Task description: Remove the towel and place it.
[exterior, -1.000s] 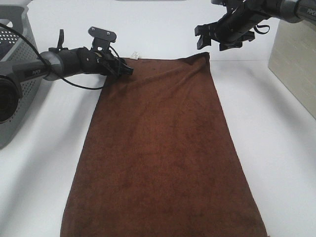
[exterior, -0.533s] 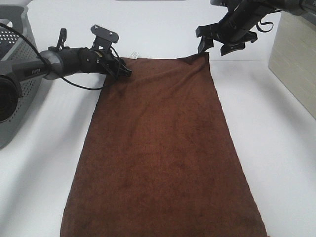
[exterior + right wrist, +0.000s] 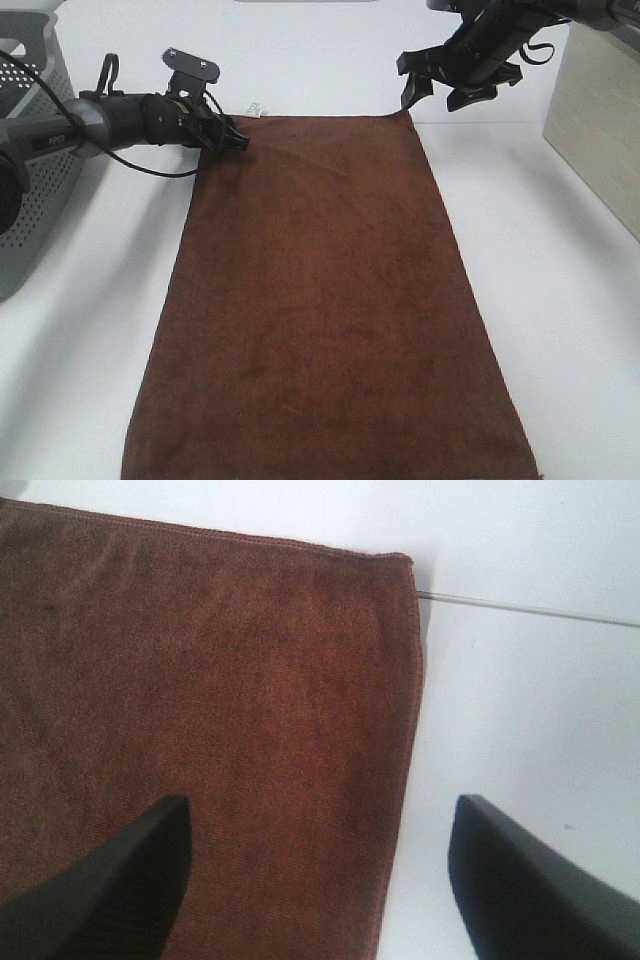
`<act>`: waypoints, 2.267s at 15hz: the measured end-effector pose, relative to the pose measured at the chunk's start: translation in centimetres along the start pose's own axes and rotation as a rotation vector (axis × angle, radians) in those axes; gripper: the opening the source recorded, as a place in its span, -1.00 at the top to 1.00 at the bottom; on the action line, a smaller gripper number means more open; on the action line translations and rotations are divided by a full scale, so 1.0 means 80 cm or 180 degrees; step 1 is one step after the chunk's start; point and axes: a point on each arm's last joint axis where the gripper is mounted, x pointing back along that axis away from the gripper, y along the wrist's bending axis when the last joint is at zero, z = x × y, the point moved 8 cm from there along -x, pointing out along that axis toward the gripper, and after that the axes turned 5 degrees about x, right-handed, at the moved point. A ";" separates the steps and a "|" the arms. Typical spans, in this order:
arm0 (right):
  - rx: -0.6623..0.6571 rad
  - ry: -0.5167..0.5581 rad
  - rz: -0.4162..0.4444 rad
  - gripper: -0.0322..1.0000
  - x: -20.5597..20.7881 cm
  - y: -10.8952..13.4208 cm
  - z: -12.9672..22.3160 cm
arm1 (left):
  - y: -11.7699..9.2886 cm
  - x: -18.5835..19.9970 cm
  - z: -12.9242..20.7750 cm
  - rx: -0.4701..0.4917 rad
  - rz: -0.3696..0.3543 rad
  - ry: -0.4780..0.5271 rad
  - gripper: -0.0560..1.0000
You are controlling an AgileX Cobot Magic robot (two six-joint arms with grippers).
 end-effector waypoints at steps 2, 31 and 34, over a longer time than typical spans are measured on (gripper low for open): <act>0.0000 0.0000 0.0000 -0.42 0.000 0.000 0.000 | -0.008 0.006 -0.007 0.0007 0.0051 0.0067 -0.10; -0.0145 -0.0351 0.0815 -0.48 0.546 0.069 0.275 | 0.081 0.647 -0.067 0.1189 -0.0722 0.1191 -0.53; -0.0058 -0.0782 0.0853 -0.48 0.570 0.087 0.349 | 0.059 0.718 -0.018 0.1143 -0.0788 0.0901 -0.53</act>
